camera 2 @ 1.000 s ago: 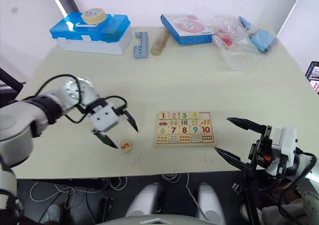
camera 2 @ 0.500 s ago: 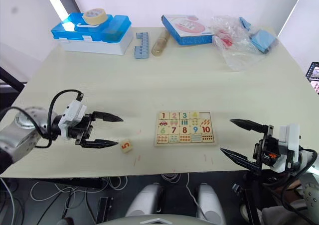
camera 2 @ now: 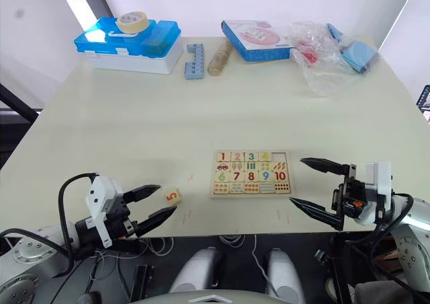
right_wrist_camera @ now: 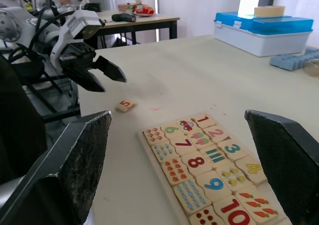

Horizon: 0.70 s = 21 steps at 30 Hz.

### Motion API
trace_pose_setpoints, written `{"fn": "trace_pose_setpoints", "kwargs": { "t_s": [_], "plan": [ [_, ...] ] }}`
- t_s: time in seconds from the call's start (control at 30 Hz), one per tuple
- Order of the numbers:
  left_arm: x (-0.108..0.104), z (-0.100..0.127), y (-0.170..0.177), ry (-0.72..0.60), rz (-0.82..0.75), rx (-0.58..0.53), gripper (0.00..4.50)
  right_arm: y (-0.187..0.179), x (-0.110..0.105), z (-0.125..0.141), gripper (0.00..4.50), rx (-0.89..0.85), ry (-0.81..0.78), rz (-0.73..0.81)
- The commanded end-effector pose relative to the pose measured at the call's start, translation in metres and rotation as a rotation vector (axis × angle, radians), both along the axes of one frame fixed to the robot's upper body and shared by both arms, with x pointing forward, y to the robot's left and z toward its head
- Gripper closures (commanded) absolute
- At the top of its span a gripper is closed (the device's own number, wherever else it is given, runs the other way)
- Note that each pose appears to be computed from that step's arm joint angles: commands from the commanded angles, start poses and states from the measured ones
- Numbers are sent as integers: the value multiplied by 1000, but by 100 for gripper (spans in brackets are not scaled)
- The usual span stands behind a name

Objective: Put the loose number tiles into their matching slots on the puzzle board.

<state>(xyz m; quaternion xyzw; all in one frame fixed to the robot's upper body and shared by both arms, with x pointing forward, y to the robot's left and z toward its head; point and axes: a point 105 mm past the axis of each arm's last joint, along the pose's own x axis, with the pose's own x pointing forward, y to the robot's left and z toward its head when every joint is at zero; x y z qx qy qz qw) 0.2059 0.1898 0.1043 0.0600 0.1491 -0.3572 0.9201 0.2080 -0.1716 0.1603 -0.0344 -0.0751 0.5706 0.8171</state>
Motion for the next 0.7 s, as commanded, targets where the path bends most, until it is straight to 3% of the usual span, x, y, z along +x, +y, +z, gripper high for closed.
{"fn": "trace_pose_setpoints", "kwargs": {
  "t_s": [0.03,0.37,0.53,0.7],
  "plan": [
    [2,9,-4,-38,-19,25,52,2,-4,10,0,-1,-39,28],
    [-11,10,-10,-22,332,-97,52,5,0,12,0,-3,-60,32],
    [-11,6,-2,-33,504,-26,52,3,0,14,0,-4,-41,42],
    [-15,3,-12,-19,567,3,52,-2,-5,17,0,-16,-8,59]
  ]
}}
